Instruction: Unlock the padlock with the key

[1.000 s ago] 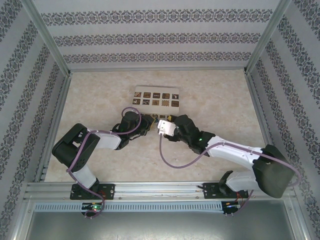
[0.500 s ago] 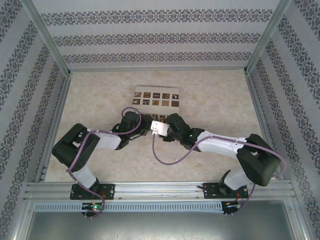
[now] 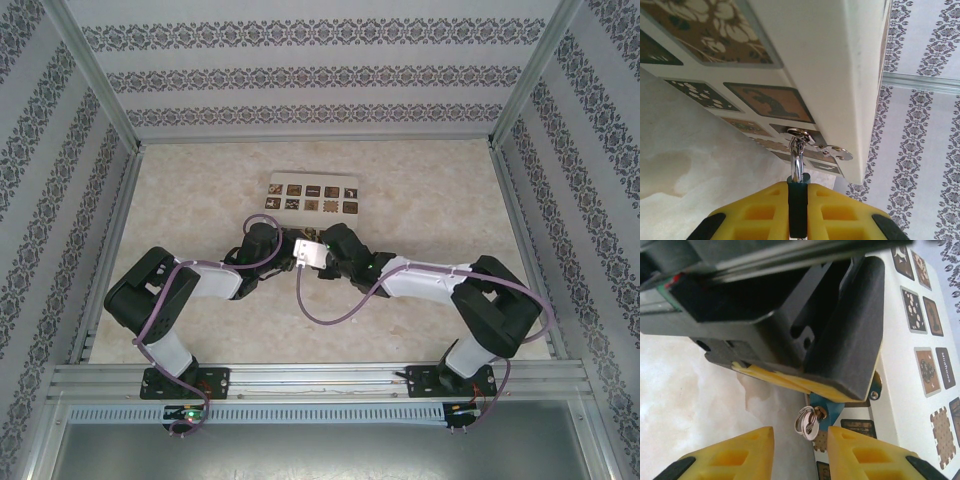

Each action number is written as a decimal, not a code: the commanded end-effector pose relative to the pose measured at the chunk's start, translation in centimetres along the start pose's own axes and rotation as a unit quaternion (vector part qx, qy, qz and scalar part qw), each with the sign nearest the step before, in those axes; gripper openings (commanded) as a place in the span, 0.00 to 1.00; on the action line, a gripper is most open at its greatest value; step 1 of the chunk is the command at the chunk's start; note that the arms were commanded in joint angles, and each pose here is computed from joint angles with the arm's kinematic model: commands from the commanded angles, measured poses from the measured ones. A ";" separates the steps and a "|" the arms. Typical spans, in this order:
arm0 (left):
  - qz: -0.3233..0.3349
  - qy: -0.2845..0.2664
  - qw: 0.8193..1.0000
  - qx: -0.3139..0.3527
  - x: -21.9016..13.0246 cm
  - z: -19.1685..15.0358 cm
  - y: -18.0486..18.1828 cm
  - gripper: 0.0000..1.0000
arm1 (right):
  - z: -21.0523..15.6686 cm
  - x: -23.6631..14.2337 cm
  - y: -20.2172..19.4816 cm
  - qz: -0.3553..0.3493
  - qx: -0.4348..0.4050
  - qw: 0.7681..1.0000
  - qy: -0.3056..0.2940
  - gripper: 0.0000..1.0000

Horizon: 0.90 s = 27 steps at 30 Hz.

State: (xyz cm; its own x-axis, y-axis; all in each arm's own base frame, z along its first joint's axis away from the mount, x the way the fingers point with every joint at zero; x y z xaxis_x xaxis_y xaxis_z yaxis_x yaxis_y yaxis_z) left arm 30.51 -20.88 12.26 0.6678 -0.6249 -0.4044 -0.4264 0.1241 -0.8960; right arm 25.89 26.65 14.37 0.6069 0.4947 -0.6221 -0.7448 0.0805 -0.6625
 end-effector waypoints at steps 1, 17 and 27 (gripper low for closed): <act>-0.055 0.010 0.998 0.009 -0.4 -0.7 -2.7 0.14 | 0.8 0.4 -0.7 -0.018 -0.006 1.000 -0.009 0.32; -0.058 0.014 0.998 0.009 -0.4 -0.8 -2.9 0.14 | 0.2 1.3 -0.5 -0.032 -0.004 0.999 0.003 0.21; -0.058 0.015 0.998 0.009 -0.4 -0.9 -3.0 0.14 | -0.3 1.5 -0.5 -0.039 0.002 0.999 0.010 0.10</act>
State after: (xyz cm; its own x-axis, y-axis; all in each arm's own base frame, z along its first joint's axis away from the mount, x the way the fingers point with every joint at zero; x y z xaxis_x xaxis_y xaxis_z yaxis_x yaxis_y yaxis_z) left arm 30.53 -20.86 12.26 0.6688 -0.6238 -0.4045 -0.4268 0.1233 -0.8959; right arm 26.83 27.23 13.84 0.6441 0.4890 -0.5882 -0.7119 0.1019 -0.6949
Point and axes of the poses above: each hand's point on the last joint's axis, 136 mm out from that joint toward the fingers, its own x axis out along the fingers, its own y axis along the line the jaws close on, z = x × y, the point moved 8 cm from there along -x, back along the fingers, and after that the axes turned 11 degrees about -x, right-handed, at the moved point
